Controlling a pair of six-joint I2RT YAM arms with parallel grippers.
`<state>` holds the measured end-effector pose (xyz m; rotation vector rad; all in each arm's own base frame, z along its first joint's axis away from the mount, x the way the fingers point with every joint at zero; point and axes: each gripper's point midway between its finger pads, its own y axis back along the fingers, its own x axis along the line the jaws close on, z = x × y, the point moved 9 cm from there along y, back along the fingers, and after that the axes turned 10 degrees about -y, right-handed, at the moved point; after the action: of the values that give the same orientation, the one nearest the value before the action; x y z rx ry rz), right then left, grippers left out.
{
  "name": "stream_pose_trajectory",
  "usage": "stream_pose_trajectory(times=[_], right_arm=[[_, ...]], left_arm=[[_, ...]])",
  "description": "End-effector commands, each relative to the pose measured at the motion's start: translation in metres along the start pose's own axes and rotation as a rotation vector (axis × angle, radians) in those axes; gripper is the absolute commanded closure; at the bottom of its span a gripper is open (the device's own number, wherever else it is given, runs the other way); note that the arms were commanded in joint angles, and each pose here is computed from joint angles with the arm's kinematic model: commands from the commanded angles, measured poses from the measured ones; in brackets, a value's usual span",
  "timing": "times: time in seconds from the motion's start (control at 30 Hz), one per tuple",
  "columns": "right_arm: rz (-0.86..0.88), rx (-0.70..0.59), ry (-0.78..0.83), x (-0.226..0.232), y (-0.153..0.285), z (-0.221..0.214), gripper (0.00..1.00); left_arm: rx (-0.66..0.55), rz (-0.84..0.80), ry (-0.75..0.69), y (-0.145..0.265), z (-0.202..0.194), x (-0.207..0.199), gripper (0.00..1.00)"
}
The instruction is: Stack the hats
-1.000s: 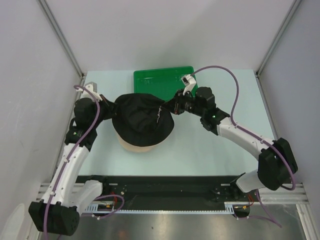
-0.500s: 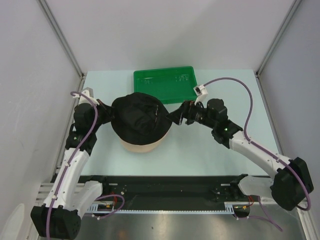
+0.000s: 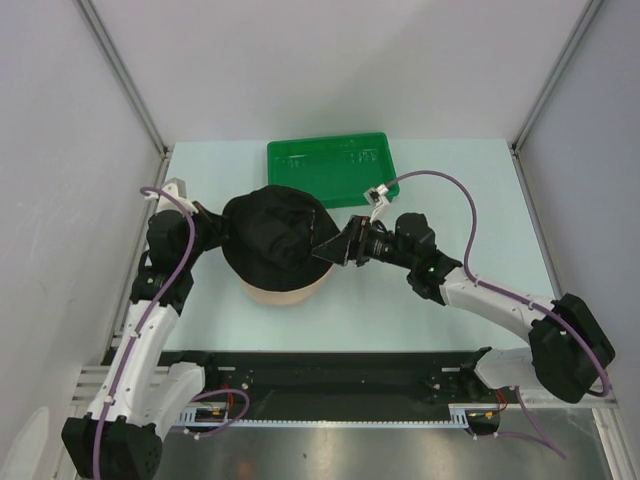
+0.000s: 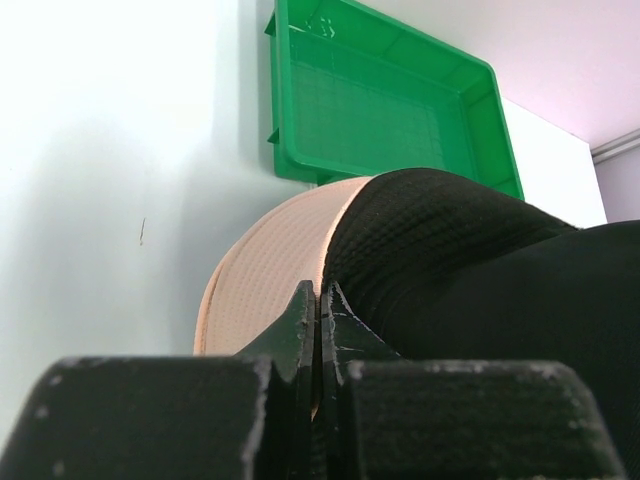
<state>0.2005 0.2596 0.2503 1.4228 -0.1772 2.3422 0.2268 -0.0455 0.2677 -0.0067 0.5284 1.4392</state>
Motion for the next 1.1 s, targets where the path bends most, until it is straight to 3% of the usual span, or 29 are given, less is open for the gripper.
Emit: stream_pose_trajectory(times=[0.0, 0.03, 0.2, 0.23, 0.33, 0.63, 1.07], right_arm=[[0.171, 0.027, -0.047, 0.019, -0.006, -0.007, 0.27], [0.174, 0.034, -0.061, 0.017, -0.008, -0.009, 0.38], [0.271, -0.001, -0.071, 0.022, -0.005, -0.017, 0.72], [0.289, -0.004, -0.073, 0.02, -0.002, -0.02, 0.85], [0.381, -0.038, -0.028, 0.031, 0.004, -0.017, 1.0], [0.589, -0.089, 0.065, 0.058, 0.02, -0.011, 1.0], [0.309, -0.081, -0.06, -0.026, -0.005, -0.024, 1.0]], left_arm=[[-0.058, 0.024, 0.009, 0.001, 0.006, 0.003, 1.0], [-0.064, 0.022, 0.011, 0.002, 0.006, 0.003, 1.0], [-0.093, 0.015, 0.019, 0.005, 0.006, 0.003, 1.0], [-0.104, 0.014, 0.02, 0.006, 0.008, 0.003, 1.0], [-0.118, 0.02, 0.025, 0.007, 0.009, 0.005, 1.0], [-0.134, -0.011, 0.103, 0.002, 0.01, 0.016, 1.0], [0.033, -0.014, 0.209, -0.03, -0.028, 0.031, 1.0]])
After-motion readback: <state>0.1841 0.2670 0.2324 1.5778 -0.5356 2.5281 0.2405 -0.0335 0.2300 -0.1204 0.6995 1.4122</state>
